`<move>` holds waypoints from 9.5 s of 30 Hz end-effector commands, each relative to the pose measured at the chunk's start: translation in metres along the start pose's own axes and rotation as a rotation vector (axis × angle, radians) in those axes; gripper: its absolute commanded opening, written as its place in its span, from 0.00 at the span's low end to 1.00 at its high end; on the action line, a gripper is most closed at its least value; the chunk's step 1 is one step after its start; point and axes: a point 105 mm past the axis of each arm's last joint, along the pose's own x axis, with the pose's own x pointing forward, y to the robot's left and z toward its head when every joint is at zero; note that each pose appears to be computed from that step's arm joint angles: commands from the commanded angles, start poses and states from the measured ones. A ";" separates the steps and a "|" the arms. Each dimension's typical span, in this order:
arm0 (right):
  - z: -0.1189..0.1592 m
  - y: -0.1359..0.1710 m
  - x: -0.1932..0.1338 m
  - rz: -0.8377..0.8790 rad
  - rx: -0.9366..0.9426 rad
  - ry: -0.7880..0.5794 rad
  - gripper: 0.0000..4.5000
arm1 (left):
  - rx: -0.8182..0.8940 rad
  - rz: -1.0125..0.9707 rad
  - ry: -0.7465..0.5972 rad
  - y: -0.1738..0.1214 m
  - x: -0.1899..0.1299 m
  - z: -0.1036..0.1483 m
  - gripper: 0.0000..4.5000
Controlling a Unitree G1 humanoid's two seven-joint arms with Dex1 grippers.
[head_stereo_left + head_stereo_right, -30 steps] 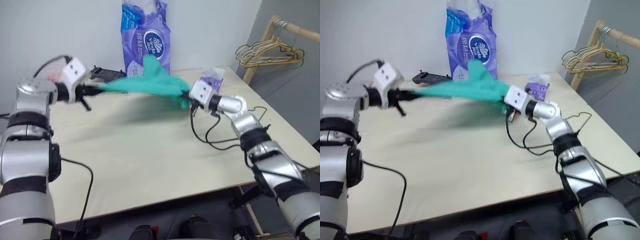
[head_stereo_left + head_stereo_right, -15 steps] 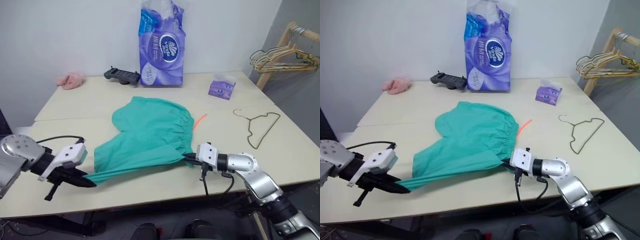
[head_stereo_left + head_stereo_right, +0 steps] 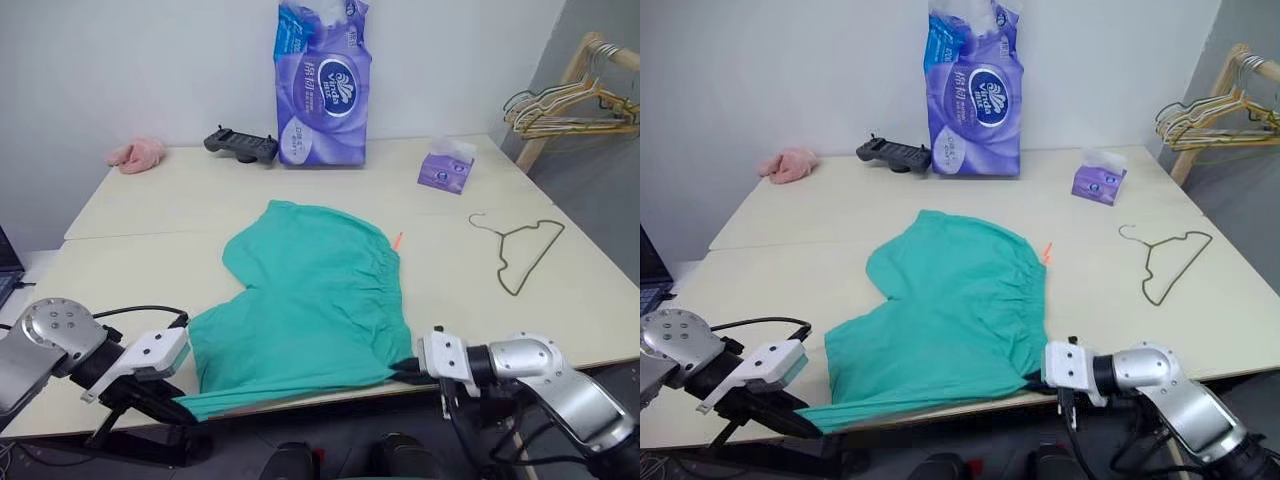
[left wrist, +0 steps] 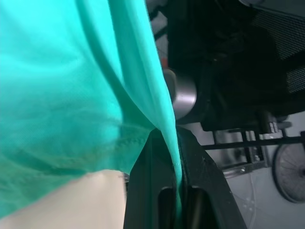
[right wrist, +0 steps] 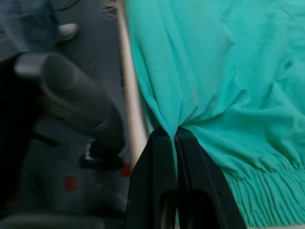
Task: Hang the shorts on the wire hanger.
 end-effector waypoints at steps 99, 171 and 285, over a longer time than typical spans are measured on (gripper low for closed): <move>-0.065 -0.202 -0.143 -1.262 0.579 0.127 0.99 | 0.300 0.554 -0.829 0.135 0.074 0.243 0.88; -0.046 -0.185 -0.126 -0.974 1.863 -1.126 0.01 | 0.287 0.563 -0.805 0.139 0.067 0.232 0.88; 0.043 -0.091 -0.193 -0.260 0.856 -0.253 0.00 | 0.579 0.626 -0.703 0.184 -0.052 0.225 0.88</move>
